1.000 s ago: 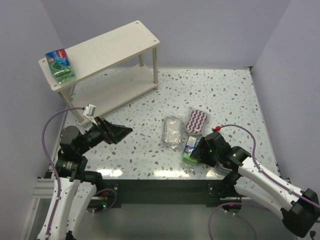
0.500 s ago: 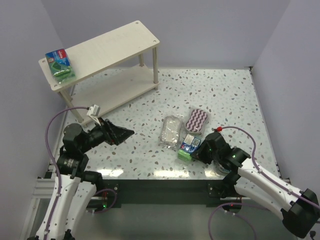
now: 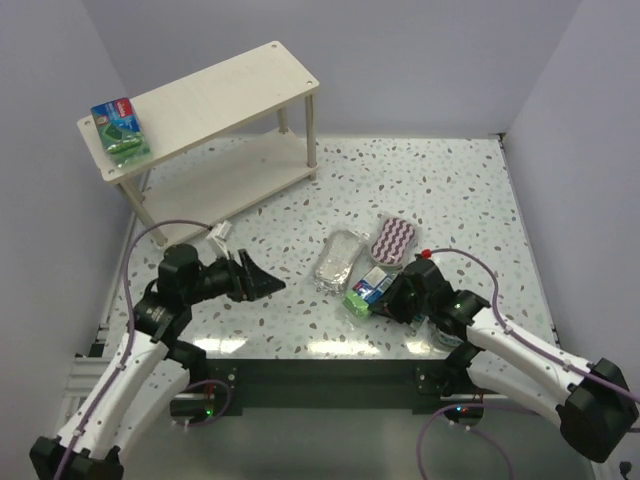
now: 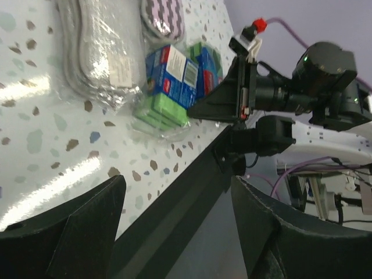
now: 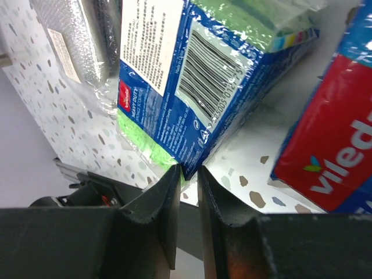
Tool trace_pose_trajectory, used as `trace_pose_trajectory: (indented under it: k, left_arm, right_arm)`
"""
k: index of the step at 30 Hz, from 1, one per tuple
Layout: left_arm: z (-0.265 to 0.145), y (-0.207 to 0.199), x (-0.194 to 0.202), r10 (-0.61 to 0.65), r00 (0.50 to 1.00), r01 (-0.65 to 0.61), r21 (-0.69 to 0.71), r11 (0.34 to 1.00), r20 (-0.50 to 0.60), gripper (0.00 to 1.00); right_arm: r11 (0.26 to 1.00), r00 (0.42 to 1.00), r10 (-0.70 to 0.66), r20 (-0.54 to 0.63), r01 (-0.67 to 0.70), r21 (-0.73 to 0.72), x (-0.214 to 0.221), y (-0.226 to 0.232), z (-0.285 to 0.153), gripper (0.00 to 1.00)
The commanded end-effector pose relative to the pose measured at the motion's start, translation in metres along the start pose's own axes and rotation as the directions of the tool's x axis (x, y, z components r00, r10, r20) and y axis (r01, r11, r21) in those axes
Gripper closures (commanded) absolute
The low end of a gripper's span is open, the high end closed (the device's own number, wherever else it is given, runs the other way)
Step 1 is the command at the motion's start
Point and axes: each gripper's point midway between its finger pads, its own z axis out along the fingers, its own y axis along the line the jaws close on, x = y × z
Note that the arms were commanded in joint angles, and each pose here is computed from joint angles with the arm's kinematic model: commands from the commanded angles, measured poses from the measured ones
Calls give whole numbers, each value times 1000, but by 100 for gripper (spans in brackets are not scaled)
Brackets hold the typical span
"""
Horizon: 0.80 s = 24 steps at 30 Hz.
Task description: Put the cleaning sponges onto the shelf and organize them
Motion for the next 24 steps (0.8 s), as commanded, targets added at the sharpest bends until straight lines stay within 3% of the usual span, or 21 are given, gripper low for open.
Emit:
trace_pose_trajectory:
  k: [1, 7, 17, 24]
  left_arm:
    - [24, -5, 20, -3, 997, 2, -15, 1000, -73, 21]
    - [74, -4, 55, 16, 988, -36, -132, 991, -153, 21]
    - [138, -22, 44, -5, 1000, 5, -197, 980, 4, 21]
    - [173, -17, 60, -8, 1000, 7, -258, 966, -2, 21]
  right_arm:
    - [995, 1000, -11, -10, 10, -104, -1, 27, 1, 78]
    - [989, 999, -43, -2, 43, -138, -3, 39, -5, 76]
    - [988, 995, -95, -35, 90, -122, 5, 30, -6, 57]
    - [990, 993, -114, -29, 111, -92, 5, 19, -13, 45]
